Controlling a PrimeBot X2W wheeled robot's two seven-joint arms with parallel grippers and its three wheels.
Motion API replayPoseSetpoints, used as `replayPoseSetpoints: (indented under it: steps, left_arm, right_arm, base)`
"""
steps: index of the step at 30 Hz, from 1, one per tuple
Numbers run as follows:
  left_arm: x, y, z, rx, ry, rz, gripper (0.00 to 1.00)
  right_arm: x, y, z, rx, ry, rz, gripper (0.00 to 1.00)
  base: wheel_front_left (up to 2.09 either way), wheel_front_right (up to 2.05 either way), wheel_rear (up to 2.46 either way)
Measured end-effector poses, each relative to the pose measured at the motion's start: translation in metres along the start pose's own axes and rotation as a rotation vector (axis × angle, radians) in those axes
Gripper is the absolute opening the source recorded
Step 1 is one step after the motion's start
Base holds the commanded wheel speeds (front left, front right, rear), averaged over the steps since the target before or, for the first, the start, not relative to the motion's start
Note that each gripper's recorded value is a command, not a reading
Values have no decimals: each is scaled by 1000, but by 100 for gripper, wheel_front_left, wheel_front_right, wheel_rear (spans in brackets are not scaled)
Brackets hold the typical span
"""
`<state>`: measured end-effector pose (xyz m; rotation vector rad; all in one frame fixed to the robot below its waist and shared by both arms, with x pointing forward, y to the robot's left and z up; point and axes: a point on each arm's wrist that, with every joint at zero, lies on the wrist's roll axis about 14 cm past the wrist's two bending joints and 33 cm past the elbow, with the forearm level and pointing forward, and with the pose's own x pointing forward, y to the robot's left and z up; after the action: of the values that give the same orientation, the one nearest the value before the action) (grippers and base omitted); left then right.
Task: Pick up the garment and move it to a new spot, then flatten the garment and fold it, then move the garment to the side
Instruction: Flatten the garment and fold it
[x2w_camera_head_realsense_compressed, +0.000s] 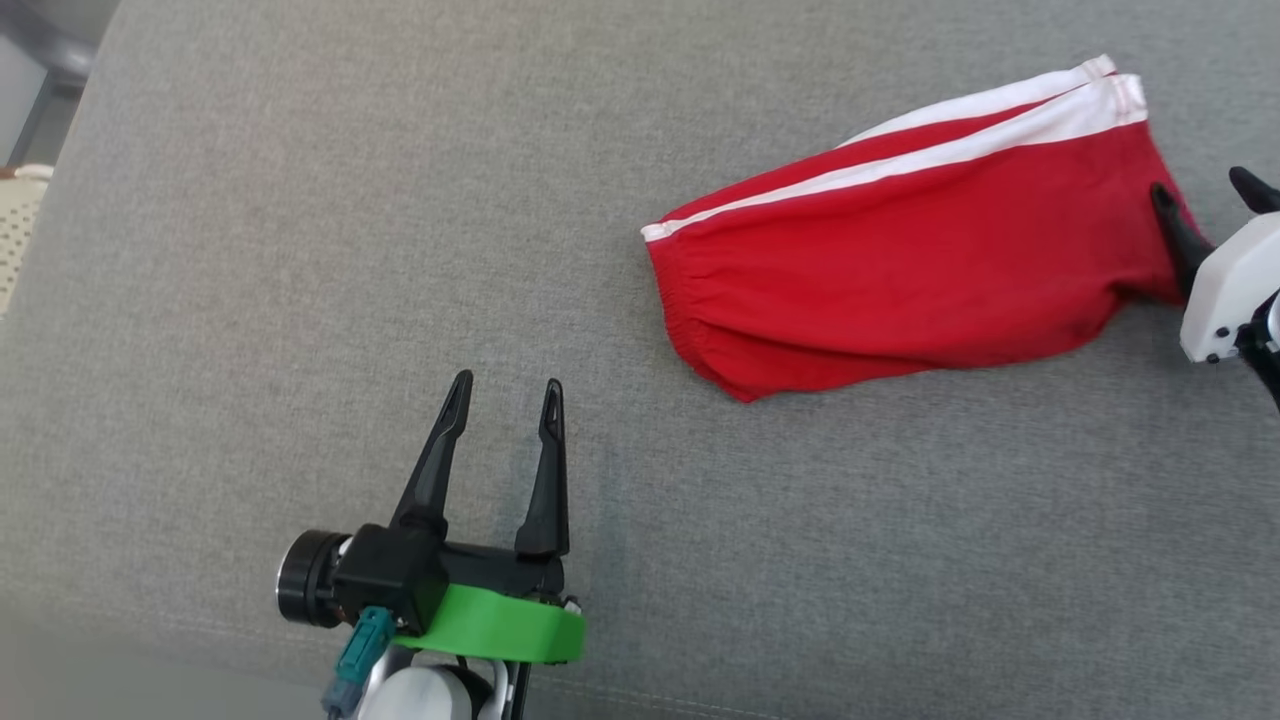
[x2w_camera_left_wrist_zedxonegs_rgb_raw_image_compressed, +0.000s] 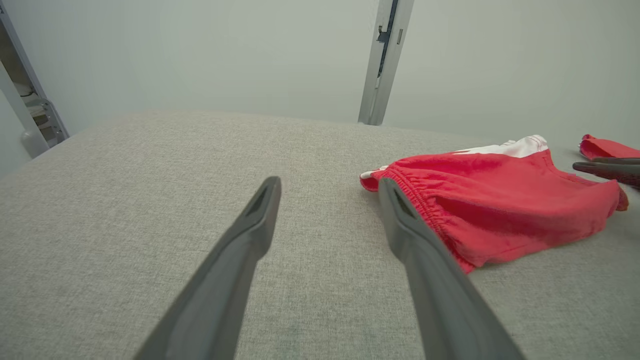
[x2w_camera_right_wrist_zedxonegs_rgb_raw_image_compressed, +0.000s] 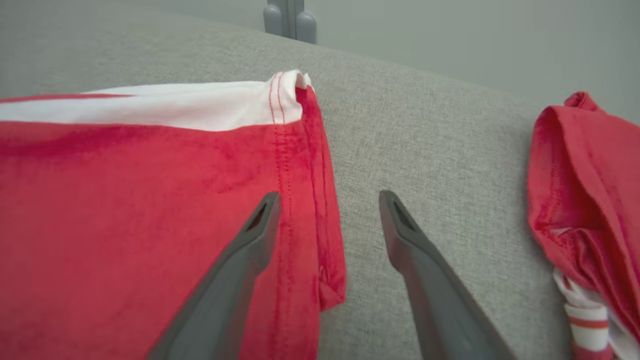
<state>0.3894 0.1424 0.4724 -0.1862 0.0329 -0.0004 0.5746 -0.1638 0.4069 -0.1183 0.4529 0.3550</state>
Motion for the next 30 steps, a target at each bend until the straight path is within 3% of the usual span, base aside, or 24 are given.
replayPoseSetpoints:
  steps: [8,9,10,11,21,30]
  left_arm:
    - [5,8,-13,4,40,24,100]
    - [5,8,-14,4,44,25,100]
    - [6,8,-15,5,46,25,100]
    - [6,8,-16,5,47,23,100]
    - [9,-5,-16,20,39,-27,100]
    - [8,-35,-8,10,9,-125,100]
  right_arm:
    - [29,7,-30,69,123,26,100]
    - [31,8,-30,72,124,27,49]
    - [32,8,-31,75,124,29,20]
    - [32,10,-32,76,123,35,0]
    - [0,13,-37,92,74,45,0]
    - [-67,-44,-41,6,69,-80,0]
  base:
    - [0,0,0]
    - [0,0,0]
    - [0,0,0]
    - [0,0,0]
    - [0,0,0]
    - [0,0,0]
